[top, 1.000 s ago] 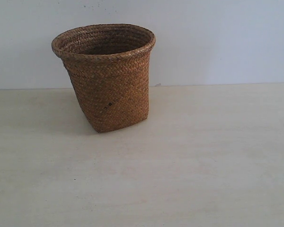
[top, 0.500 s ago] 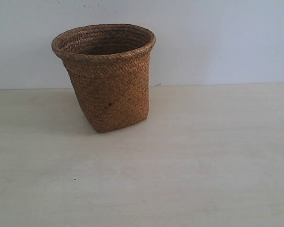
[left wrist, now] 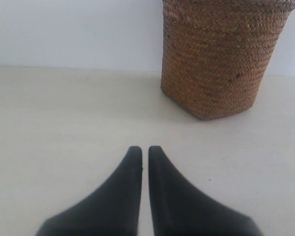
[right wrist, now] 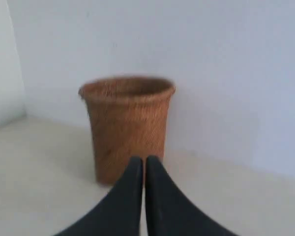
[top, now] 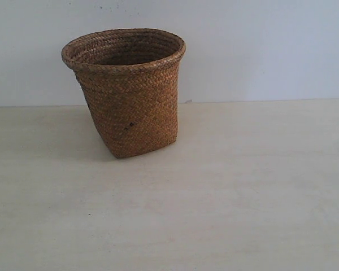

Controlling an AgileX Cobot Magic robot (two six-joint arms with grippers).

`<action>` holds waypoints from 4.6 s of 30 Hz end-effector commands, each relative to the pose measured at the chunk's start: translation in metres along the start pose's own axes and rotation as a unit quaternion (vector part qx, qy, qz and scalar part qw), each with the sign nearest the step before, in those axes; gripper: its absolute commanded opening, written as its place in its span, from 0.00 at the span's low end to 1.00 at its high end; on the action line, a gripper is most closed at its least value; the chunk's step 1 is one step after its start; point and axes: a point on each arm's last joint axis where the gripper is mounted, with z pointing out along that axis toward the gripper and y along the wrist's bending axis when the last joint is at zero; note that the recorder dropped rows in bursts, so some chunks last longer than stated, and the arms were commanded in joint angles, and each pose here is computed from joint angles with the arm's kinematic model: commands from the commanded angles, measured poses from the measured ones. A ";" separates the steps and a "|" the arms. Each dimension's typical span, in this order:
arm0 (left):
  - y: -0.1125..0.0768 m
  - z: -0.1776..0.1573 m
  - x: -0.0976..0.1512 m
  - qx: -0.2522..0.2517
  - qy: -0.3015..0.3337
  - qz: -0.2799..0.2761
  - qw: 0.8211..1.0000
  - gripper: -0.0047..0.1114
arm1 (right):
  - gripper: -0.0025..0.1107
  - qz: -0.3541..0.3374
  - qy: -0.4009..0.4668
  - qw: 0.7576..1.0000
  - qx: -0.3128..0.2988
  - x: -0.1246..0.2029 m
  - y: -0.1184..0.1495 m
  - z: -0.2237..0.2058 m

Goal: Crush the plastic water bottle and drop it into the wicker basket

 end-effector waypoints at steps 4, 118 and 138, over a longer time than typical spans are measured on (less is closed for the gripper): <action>0.000 0.000 0.002 0.000 0.002 -0.004 1.000 0.07 | 0.02 -0.057 -0.086 0.983 0.152 0.020 -0.012 0.006; 0.000 0.000 0.002 0.000 0.002 0.001 1.000 0.07 | 0.02 -0.013 0.134 0.959 0.248 0.122 -0.031 0.015; 0.000 0.000 0.002 0.000 0.002 0.001 1.000 0.07 | 0.02 -0.012 0.134 0.959 0.248 0.122 -0.031 0.015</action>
